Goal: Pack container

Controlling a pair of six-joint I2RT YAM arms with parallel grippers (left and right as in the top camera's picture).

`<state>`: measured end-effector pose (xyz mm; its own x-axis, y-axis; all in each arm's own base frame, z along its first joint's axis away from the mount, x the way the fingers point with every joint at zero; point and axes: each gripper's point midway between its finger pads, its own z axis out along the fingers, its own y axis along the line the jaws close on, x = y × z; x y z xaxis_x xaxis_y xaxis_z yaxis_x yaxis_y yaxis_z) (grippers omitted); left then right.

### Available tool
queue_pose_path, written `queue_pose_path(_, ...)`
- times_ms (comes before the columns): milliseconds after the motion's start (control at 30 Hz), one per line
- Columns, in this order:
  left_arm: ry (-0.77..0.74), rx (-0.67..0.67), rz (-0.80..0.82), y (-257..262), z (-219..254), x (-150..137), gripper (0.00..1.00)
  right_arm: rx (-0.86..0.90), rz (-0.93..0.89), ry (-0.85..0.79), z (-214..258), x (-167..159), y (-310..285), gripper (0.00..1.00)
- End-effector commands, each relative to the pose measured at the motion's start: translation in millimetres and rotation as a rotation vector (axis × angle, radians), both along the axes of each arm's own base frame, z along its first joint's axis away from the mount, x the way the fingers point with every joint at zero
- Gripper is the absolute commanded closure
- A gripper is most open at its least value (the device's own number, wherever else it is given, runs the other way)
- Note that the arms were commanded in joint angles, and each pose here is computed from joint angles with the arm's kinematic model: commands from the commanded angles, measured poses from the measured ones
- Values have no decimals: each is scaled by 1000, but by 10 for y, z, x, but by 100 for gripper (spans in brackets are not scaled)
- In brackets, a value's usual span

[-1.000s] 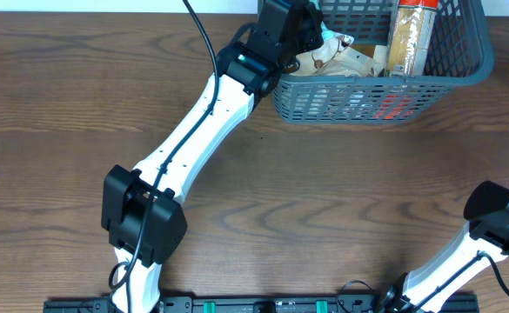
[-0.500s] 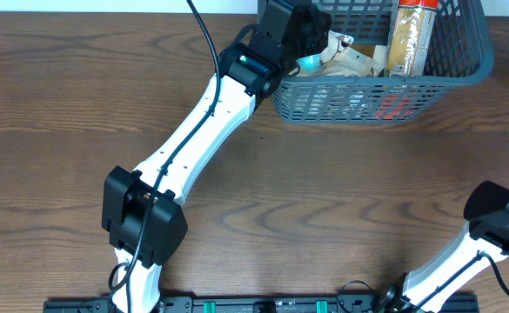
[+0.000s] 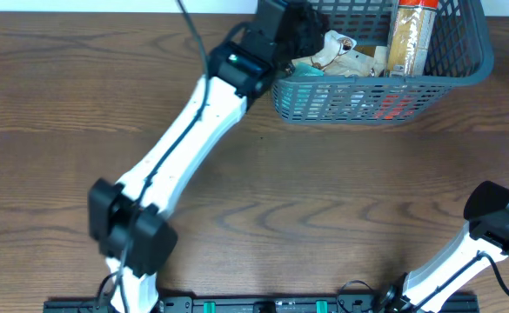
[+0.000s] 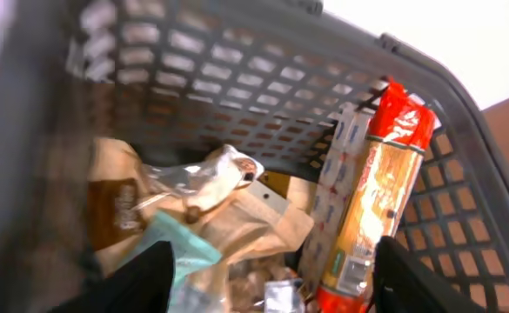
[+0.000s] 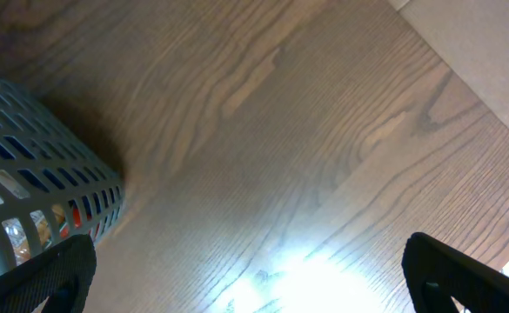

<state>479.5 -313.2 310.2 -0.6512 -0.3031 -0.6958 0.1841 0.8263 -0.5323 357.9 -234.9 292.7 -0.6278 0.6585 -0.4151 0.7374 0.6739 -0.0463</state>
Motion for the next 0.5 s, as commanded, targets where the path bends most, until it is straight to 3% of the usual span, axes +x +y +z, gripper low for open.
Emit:
queue_pose_path(0,-196,10,19,455,996,-348,35,4,3,16,-47,-4,-23,1)
queue_pose_path(200,-280,152,168,1384,1653,-1184,35,4,3,16,-47,-5,-23,1)
queue_pose_path(467,-280,196,196,2162,1873,-2296,35,4,3,16,-47,-4,-23,1)
